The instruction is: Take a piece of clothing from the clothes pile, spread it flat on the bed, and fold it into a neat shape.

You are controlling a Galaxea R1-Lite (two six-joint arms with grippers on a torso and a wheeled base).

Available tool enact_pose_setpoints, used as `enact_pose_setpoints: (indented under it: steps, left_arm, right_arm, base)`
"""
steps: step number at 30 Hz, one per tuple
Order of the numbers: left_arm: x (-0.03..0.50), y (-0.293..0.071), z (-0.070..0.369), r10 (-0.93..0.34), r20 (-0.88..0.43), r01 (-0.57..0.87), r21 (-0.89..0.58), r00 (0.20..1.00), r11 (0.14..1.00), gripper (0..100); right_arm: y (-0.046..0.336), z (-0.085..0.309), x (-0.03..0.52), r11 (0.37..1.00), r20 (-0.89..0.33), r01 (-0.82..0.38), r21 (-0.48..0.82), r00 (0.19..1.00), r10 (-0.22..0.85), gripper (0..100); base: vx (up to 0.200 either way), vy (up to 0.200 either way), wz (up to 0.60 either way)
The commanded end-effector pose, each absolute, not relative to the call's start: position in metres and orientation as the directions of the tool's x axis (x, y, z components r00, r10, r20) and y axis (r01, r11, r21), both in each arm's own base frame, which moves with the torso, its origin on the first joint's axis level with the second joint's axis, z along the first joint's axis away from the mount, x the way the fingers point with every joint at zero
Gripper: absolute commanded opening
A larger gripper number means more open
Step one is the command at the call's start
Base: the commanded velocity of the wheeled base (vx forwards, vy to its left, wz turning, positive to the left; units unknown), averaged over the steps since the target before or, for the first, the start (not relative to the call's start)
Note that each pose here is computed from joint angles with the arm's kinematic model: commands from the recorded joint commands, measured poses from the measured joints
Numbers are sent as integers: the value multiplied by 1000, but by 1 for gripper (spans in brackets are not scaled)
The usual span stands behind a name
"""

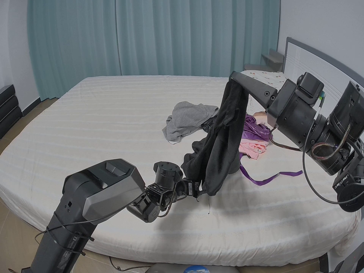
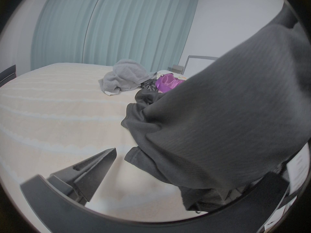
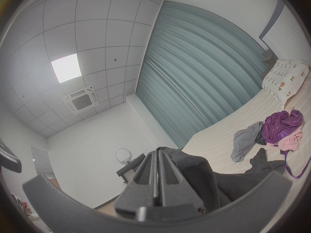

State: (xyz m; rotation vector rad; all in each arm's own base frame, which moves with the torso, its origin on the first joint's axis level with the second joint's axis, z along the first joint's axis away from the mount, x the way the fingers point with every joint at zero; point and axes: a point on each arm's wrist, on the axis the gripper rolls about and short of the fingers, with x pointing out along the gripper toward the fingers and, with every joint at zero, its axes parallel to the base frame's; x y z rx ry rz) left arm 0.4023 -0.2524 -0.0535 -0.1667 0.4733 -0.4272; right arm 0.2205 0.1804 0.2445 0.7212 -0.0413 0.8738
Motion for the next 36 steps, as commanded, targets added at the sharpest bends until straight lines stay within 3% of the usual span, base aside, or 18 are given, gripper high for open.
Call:
enact_pose_setpoints:
  steps: [1,2,14,22,28,32,36]
  left_arm:
    - [407,-254,-59,-428,-420,351,-250,801,902,100]
    - [407,-254,-59,-427,-418,350,-250,802,903,0]
    - [431,-223,-37,-248,-358,157,-264,900,951,0]
    - [407,-181,22,-192,-352,80,-309,916,948,0]
    - [392,-162,85,-175,-258,72,-365,950,928,0]
    - [381,-154,126,-161,-208,70,-386,965,920,0]
    - [369,-139,193,-142,-84,87,-469,986,879,0]
  right_arm:
    - [174,248,222,435,329,-708,556,668,668,0]
    - [172,249,223,437,330,-708,556,670,665,0]
    - [151,244,241,501,314,-655,566,732,604,0]
    - [136,219,274,585,235,-561,586,809,539,0]
    - [133,182,313,646,146,-468,603,861,487,0]
    - [131,182,333,670,219,-446,593,890,399,0]
    - [122,224,343,681,377,-456,572,884,276,0]
  base:
    - [0,0,0]
    - [0,0,0]
    - [0,0,0]
    - [0,0,0]
    - [0,0,0]
    - [0,0,0]
    - [0,0,0]
